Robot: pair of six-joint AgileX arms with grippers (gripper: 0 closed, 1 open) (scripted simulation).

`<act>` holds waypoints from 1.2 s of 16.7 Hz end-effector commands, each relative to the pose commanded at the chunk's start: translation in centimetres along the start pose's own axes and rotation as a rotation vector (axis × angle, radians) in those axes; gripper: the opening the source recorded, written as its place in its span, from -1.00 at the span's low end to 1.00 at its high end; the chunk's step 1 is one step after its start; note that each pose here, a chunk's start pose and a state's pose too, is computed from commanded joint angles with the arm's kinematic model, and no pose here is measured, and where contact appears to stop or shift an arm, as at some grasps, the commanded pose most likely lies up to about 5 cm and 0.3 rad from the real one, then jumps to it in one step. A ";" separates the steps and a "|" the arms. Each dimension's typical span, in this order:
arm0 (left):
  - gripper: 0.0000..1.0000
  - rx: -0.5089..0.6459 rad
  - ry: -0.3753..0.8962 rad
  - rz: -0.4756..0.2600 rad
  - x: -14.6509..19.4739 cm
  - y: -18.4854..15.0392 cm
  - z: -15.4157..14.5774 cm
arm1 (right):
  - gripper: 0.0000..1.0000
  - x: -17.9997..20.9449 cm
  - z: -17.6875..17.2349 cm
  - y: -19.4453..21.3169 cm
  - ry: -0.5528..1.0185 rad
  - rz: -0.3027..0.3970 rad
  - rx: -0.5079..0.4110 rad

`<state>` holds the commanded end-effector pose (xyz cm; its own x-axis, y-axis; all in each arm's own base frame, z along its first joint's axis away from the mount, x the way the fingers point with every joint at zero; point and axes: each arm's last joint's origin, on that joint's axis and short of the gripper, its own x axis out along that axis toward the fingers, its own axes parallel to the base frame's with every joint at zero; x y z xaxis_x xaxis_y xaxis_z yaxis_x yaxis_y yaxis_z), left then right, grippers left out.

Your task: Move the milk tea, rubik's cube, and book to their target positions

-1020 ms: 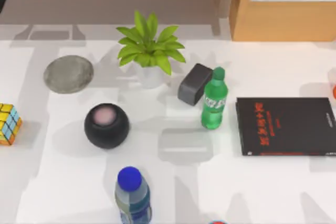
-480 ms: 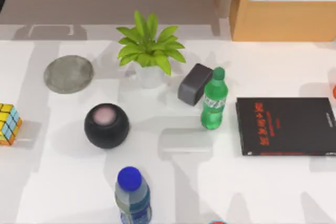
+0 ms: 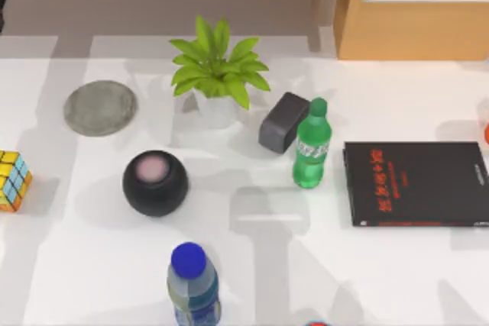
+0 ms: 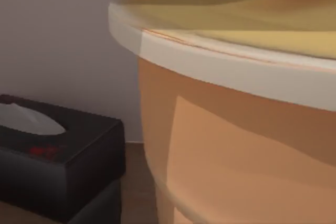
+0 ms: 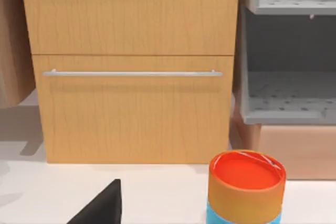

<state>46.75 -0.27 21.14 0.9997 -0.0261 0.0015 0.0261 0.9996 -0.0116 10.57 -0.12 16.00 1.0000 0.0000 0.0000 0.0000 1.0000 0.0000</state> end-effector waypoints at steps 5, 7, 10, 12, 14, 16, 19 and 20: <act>1.00 0.000 0.001 0.000 0.2 0.0 0.0 | 1.00 0.0 0.0 0.0 0.000 0.000 0.000; 0.70 0.000 0.001 0.000 0.2 0.0 0.0 | 1.00 0.0 0.0 0.0 0.000 0.000 0.000; 0.25 0.000 0.001 0.000 0.2 0.0 0.0 | 1.00 0.0 0.0 0.0 0.000 0.000 0.000; -0.06 0.000 0.001 0.000 0.2 0.0 0.0 | 1.00 0.0 0.0 0.0 0.000 0.000 0.000; -0.36 0.000 0.001 0.000 0.2 0.0 0.0 | 1.00 0.0 0.0 0.0 0.000 0.000 0.000; -0.66 0.000 0.001 0.000 0.2 0.0 0.0 | 1.00 0.0 0.0 0.0 0.000 0.000 0.000; -1.00 0.000 0.001 0.000 0.2 0.0 0.0 | 1.00 0.0 0.0 0.0 0.000 0.000 0.000; -1.00 0.000 0.001 0.000 0.2 0.0 0.0 | 1.00 0.0 0.0 0.0 0.000 0.000 0.000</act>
<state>46.95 -0.28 21.10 0.9997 -0.0261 0.0006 0.0261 0.9996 -0.0117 10.57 -0.12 16.00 1.0000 0.0000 0.0000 0.0000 1.0000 0.0000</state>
